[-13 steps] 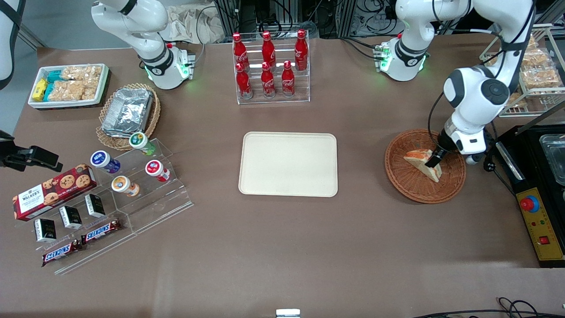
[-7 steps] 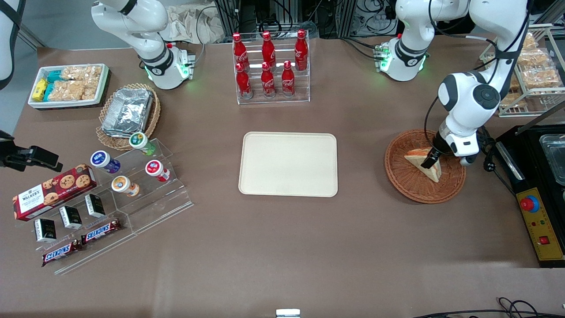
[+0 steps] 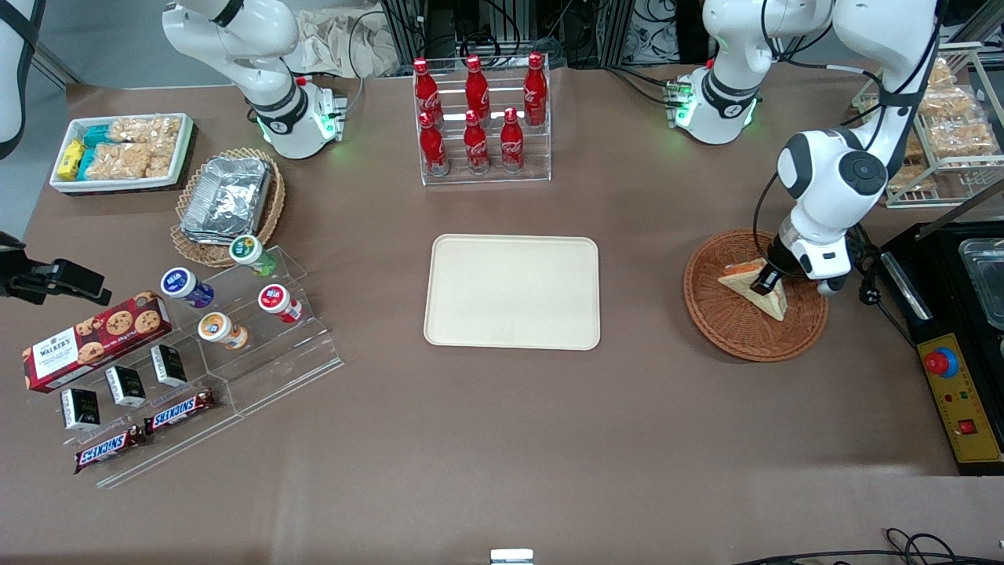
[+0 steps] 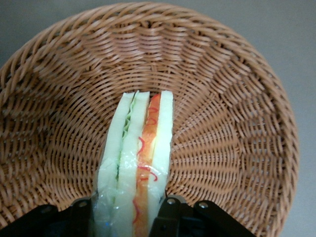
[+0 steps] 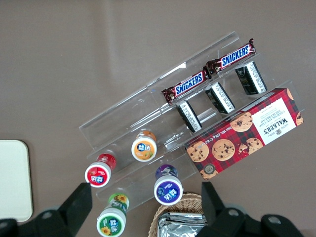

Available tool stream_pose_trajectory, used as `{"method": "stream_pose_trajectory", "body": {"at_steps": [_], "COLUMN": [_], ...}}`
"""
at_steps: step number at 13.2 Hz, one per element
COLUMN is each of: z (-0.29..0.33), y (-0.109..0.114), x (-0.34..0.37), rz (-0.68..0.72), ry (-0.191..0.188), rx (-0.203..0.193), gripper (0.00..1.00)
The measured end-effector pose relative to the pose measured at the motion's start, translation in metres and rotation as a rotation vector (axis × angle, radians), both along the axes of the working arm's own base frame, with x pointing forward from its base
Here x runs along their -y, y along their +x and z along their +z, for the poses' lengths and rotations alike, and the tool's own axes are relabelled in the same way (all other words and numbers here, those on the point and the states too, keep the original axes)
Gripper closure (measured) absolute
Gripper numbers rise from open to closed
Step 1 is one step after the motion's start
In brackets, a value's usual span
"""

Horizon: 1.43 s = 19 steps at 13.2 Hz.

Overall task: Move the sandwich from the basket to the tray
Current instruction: 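Close the left gripper on the sandwich's crust edge, then lift the sandwich up out of the basket with the left gripper, then carry the sandwich over the cream tray and lower it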

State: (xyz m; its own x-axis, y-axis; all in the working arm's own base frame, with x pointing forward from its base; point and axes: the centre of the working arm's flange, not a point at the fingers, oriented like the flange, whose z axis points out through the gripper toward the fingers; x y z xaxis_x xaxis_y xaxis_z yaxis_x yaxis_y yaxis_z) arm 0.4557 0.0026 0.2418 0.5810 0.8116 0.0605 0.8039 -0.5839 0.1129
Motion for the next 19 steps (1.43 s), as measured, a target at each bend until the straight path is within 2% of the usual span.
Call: {"method": "stream_pose_trajectory", "body": {"at_steps": [2,4,5,8,9,10,12,15,17,19], "z": [0.02,0.064,0.094,0.203,0.244,0.281,0.336,0.371,0.371,0.353], "y": [0.009,0.023,0.03,0.047,0.052,0.055,0.055,0.04,0.025,0.014], "x": [0.004,0.013,0.02,0.039,0.044,0.052,0.083,0.157,0.209,0.251], "rz": [-0.011,-0.035,-0.059,-0.169,-0.22,-0.273,-0.405,-0.688,-0.842,-0.935], "ry": [-0.002,-0.004,-0.003,0.006,0.009,0.014,0.031,0.067,0.085,0.086], "rx": [-0.028,-0.065,-0.085,-0.156,-0.166,-0.162,-0.126,-0.096,-0.1,-0.126], "gripper": [0.63,0.72,0.76,0.76,0.76,0.76,0.76,0.76,0.76,0.76]}}
